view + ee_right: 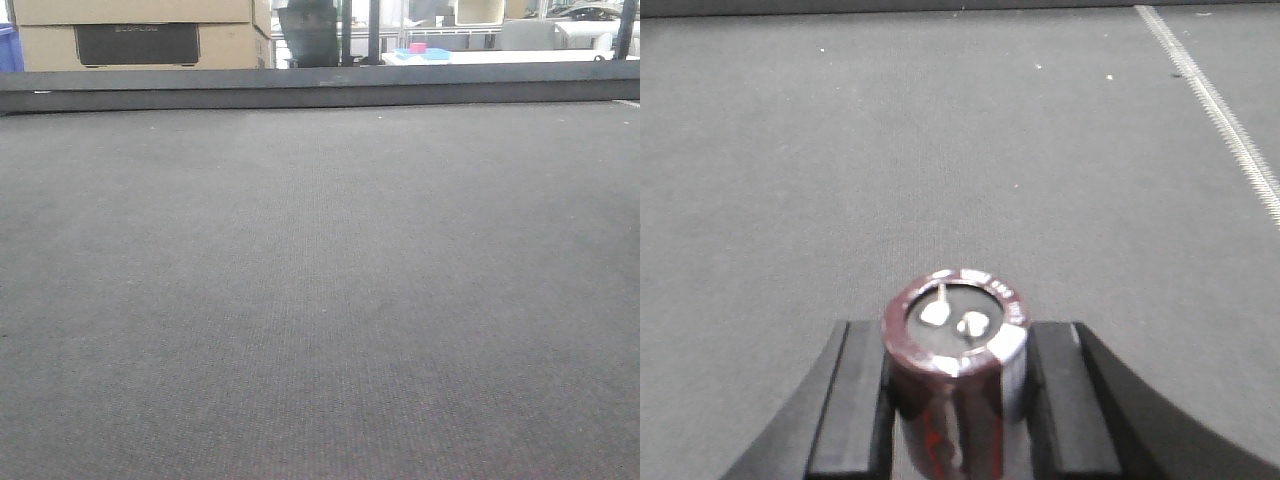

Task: Place cylindrical capacitor in blue bin on shelf
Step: 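Hold both objects up while the base turns away from the table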

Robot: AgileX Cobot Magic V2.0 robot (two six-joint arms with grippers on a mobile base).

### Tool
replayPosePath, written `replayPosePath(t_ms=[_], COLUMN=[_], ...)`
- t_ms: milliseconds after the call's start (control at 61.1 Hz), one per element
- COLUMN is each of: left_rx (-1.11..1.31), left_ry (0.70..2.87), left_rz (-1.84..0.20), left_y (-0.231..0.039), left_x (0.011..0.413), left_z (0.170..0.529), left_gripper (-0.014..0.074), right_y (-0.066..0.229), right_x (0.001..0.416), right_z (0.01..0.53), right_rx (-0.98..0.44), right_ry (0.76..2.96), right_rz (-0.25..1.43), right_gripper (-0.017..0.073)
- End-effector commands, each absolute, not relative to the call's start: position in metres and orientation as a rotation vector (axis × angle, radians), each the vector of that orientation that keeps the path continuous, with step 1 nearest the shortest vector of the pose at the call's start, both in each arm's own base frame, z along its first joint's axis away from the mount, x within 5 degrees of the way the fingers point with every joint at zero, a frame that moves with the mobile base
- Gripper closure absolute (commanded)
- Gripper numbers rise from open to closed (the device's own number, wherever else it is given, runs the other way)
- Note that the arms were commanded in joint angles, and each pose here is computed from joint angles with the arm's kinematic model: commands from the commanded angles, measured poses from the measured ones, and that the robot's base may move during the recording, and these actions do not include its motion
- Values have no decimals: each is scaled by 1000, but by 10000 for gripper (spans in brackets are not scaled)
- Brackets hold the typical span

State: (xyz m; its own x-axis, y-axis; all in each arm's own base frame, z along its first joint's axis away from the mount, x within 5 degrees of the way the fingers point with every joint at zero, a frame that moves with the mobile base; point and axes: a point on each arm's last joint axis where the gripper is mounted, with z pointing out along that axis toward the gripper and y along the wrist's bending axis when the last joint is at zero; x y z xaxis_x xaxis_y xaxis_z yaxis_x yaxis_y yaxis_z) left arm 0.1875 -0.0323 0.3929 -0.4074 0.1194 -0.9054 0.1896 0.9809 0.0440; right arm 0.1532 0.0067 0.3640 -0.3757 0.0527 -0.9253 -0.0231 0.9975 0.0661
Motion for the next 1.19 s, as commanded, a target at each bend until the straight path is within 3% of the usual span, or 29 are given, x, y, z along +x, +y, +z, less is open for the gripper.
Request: replayPosePath(t_ms=[0, 262, 1178], left_rx=[226, 222, 224], left_ry=[1981, 1949, 1962], left_rz=[-72, -73, -72], left_y=[-30, -25, -25], left_x=[170, 145, 145], left_z=[392, 391, 385], left_gripper=[705, 705, 705], right_y=[9, 14, 14], right_x=[137, 114, 115], right_z=[372, 378, 380], right_rx=[-9, -64, -63], right_ry=[1898, 1877, 1858], right_rz=[83, 119, 120], right_gripper=[721, 721, 721])
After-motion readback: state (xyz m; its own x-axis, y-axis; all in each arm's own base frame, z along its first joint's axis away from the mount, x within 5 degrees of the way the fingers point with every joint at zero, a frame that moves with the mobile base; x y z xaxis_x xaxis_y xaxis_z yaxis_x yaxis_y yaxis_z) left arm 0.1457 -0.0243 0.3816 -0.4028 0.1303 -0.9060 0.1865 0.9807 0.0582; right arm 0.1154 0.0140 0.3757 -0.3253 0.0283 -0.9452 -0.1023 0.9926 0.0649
